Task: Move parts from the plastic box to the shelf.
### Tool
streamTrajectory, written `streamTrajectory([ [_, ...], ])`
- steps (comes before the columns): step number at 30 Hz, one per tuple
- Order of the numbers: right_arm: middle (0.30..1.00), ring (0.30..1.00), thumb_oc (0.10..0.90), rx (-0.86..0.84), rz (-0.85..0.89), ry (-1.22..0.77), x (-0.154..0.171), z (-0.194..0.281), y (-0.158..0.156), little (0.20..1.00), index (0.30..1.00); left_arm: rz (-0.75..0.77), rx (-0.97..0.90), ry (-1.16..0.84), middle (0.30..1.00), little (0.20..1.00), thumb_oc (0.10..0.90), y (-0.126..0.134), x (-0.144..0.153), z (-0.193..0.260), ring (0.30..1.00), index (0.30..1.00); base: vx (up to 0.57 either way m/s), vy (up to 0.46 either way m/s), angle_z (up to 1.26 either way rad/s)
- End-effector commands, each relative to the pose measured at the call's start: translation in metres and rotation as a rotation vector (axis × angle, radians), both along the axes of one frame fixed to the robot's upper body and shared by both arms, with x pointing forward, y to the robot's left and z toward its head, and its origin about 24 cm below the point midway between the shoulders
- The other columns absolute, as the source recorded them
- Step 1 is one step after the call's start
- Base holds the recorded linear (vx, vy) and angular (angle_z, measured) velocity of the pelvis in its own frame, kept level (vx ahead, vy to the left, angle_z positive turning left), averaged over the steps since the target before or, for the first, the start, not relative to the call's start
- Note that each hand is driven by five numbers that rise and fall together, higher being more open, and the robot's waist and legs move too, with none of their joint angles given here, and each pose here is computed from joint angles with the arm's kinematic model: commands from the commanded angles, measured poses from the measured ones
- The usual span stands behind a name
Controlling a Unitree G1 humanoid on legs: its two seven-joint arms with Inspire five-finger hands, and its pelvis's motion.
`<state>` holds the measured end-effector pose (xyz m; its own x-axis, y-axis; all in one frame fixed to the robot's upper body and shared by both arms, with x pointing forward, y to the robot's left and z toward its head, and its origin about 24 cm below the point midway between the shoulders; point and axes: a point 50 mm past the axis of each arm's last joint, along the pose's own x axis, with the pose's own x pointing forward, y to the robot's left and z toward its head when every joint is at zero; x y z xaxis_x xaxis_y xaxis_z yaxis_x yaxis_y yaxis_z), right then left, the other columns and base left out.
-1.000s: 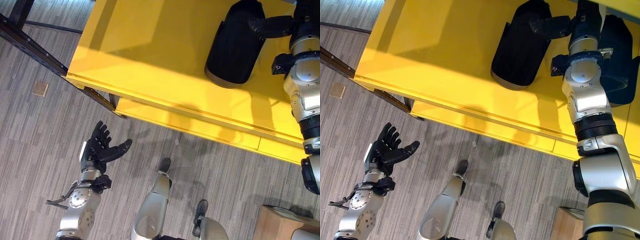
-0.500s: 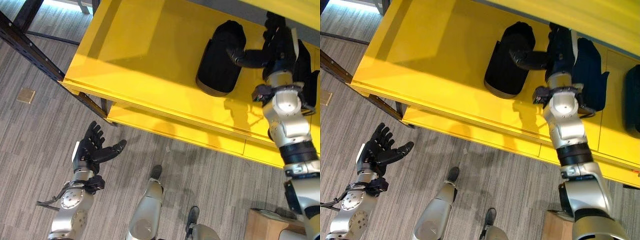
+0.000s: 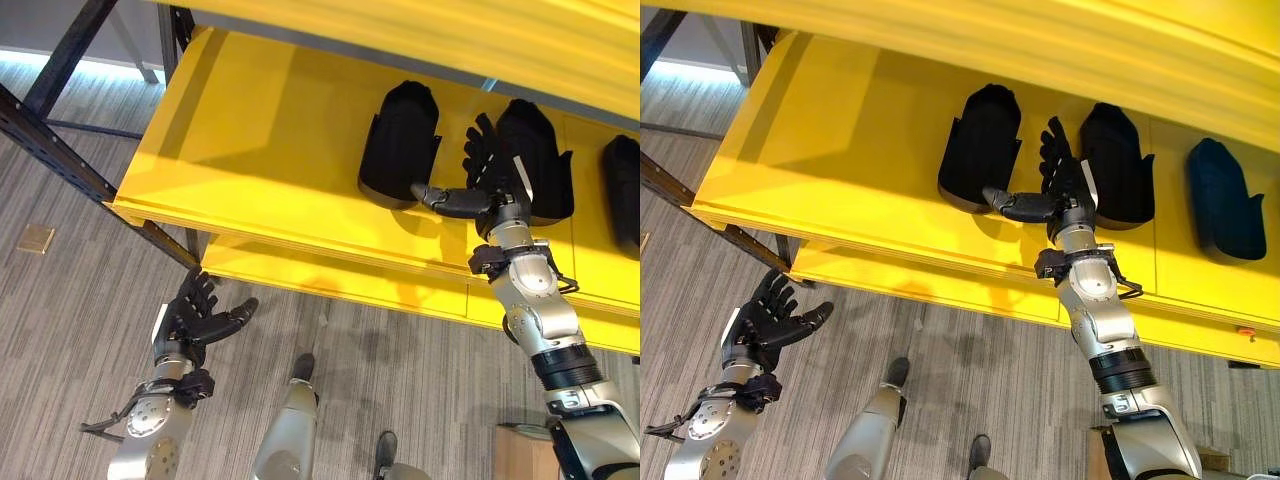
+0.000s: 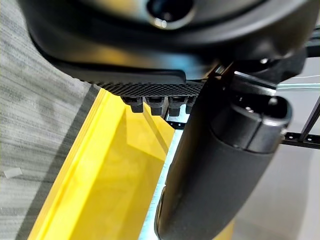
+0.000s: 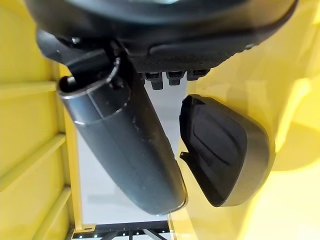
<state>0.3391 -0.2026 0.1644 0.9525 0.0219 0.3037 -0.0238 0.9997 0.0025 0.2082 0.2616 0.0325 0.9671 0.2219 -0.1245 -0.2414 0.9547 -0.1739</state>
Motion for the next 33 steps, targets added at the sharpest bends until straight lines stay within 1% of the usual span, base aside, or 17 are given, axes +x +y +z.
streamTrajectory([
  [1, 1.000, 1.000, 0.900, -0.022, 0.086, -0.119, -0.010, 0.014, 0.012, 1.000, 1.000, -0.014, 0.086, -0.060, 1.000, 1.000, 0.900, 0.008, -0.014, 0.015, 1.000, 1.000, 0.00, 0.006, -0.04],
  [10, 1.000, 1.000, 0.900, -0.013, 0.206, -0.102, -0.026, 0.000, 0.029, 1.000, 1.000, -0.015, 0.072, -0.038, 1.000, 1.000, 0.900, 0.005, -0.017, 0.009, 1.000, 1.000, 0.00, 0.004, -0.09],
  [14, 1.000, 1.000, 0.900, 0.017, 0.243, -0.083, -0.030, -0.007, 0.035, 1.000, 1.000, -0.019, 0.064, -0.023, 1.000, 1.000, 0.900, 0.003, -0.020, 0.005, 1.000, 1.000, 0.00, 0.009, -0.08],
  [15, 1.000, 1.000, 0.900, 0.051, 0.263, -0.076, -0.031, -0.010, 0.041, 1.000, 1.000, -0.022, 0.061, -0.015, 1.000, 1.000, 0.900, 0.001, -0.021, 0.003, 1.000, 1.000, 0.02, 0.002, -0.17],
  [19, 1.000, 1.000, 0.900, 0.070, 0.283, -0.073, -0.032, -0.011, 0.045, 1.000, 1.000, -0.023, 0.059, -0.012, 1.000, 1.000, 0.900, 0.000, -0.021, 0.002, 1.000, 1.000, 0.01, 0.001, -0.06],
  [21, 1.000, 1.000, 0.900, 0.112, 0.315, -0.072, -0.032, -0.012, 0.054, 1.000, 1.000, -0.026, 0.052, -0.003, 1.000, 1.000, 0.900, -0.001, -0.022, 0.000, 1.000, 1.000, 0.00, 0.000, 0.00],
  [25, 1.000, 1.000, 0.900, 0.130, 0.352, -0.063, -0.031, -0.013, 0.066, 1.000, 1.000, -0.032, 0.047, 0.004, 1.000, 1.000, 0.900, -0.003, -0.021, -0.001, 1.000, 1.000, 0.00, -0.009, 0.00],
  [33, 1.000, 1.000, 0.900, 0.178, 0.364, -0.056, -0.025, -0.012, 0.078, 1.000, 1.000, -0.041, 0.037, 0.006, 1.000, 1.000, 0.900, -0.005, -0.019, -0.003, 1.000, 1.000, 0.00, -0.026, 0.11],
])
